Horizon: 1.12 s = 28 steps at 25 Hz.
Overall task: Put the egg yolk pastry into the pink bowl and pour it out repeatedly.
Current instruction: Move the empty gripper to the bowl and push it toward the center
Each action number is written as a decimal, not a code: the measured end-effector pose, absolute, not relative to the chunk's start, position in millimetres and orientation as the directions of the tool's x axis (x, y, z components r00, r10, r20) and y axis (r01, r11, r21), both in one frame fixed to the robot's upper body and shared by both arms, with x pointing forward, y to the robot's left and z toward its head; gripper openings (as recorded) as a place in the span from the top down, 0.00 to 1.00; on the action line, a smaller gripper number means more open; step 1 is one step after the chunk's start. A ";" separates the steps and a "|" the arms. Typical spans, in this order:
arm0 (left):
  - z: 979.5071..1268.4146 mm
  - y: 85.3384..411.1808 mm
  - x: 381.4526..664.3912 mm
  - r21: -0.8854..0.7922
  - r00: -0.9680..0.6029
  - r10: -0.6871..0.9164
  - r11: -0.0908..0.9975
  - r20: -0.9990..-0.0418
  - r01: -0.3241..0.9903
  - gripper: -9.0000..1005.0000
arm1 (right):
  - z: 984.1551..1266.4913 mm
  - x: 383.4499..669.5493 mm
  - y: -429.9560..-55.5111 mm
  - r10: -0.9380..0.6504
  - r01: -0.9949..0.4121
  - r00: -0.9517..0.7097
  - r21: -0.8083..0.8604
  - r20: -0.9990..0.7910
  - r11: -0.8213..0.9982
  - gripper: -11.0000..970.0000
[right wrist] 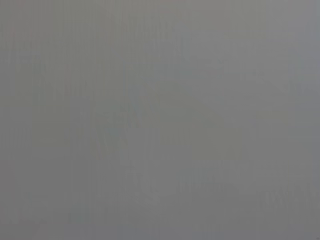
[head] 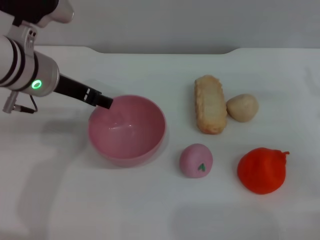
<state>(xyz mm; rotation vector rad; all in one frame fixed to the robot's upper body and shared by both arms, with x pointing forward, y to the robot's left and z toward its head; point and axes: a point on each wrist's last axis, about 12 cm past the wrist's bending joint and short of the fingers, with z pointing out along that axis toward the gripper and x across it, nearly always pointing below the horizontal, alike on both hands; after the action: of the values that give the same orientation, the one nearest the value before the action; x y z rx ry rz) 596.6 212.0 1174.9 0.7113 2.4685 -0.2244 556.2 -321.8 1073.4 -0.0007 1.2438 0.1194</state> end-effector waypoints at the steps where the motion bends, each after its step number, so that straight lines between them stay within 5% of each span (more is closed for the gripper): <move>1: 1174.9 212.0 596.6 -0.007 -0.705 0.441 0.846 -0.555 0.534 0.25 | 1073.4 556.3 -321.8 0.090 -0.091 0.316 0.064 -0.945 0.994 0.14; 28: 1120.3 223.6 597.1 -0.098 -0.793 0.354 0.885 -0.496 0.456 0.27 | 1072.9 556.1 -321.4 0.091 -0.091 0.314 0.066 -0.945 0.994 0.14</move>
<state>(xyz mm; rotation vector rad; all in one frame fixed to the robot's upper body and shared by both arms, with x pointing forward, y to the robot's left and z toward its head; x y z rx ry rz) 597.1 223.6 1120.3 0.5896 2.5755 -0.2919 556.1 -321.4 1072.9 0.0003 1.2460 0.1196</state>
